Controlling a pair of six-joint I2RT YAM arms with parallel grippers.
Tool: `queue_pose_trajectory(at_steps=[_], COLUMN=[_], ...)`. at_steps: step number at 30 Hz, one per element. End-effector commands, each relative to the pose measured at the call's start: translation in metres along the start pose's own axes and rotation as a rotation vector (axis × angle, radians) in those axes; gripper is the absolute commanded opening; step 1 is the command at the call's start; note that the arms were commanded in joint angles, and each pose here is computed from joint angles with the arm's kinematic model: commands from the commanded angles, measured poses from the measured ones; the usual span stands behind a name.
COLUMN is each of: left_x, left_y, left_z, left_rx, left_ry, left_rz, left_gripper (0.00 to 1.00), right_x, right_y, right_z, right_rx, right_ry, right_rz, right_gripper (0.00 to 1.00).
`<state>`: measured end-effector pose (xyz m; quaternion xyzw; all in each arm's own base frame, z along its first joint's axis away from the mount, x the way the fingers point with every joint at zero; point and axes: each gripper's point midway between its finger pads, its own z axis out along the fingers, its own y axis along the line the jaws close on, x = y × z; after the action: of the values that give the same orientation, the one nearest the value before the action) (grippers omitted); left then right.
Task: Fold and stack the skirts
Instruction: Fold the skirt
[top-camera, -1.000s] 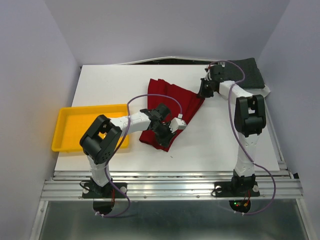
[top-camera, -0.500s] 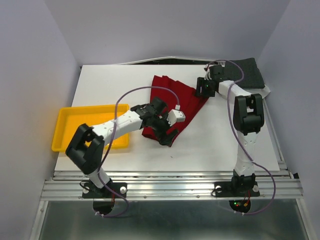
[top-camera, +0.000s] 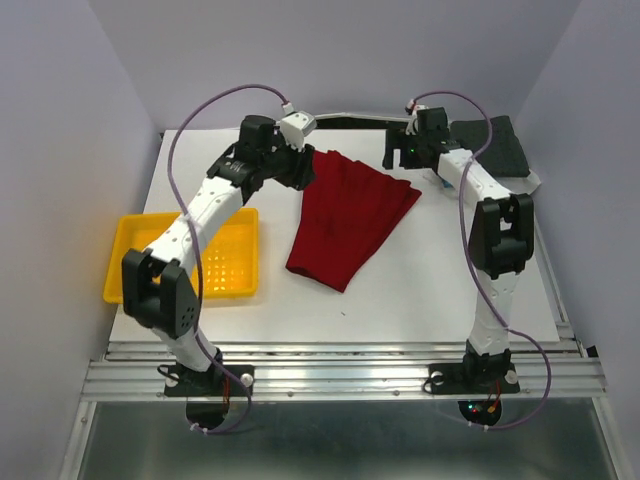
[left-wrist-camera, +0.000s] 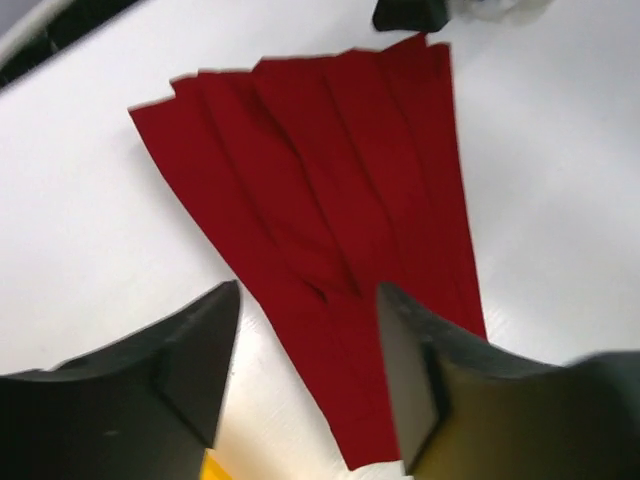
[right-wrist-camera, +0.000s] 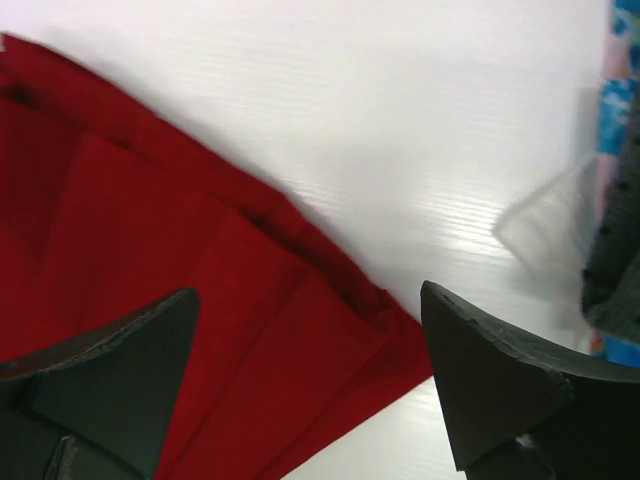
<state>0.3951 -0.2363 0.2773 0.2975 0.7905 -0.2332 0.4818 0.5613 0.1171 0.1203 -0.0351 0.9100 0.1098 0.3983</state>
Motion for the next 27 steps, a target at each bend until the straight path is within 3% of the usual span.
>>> queue_pose_trajectory(at_steps=[1, 4, 10, 17, 22, 27], left_x=[0.055, 0.079, 0.1, 0.153, 0.193, 0.237], left_y=[0.026, 0.028, 0.008, -0.037, -0.058, -0.054], left_z=[0.044, 0.06, 0.054, 0.037, 0.034, 0.042], left_rx=[-0.051, -0.019, 0.088, 0.285, 0.367, 0.318], left_ry=[0.181, 0.232, 0.211, 0.298, 0.391, 0.507], left_rz=[-0.104, -0.108, -0.062, -0.168, -0.281, -0.367], left_gripper=[0.54, 0.44, 0.43, 0.25, 0.14, 0.0], right_x=[-0.031, -0.014, 0.002, 0.007, 0.031, 0.038], right_y=[0.092, 0.124, 0.18, 0.234, 0.236, 0.203], right_z=[-0.045, -0.043, -0.035, -0.023, 0.02, 0.072], right_rx=[-0.204, -0.319, -0.556, -0.845, -0.879, -0.735], right_ry=[-0.083, -0.033, 0.003, 0.001, 0.039, 0.017], right_rz=[-0.116, -0.145, -0.142, -0.013, 0.062, 0.143], right_gripper=[0.92, 0.83, 0.69, 0.64, 0.62, 0.57])
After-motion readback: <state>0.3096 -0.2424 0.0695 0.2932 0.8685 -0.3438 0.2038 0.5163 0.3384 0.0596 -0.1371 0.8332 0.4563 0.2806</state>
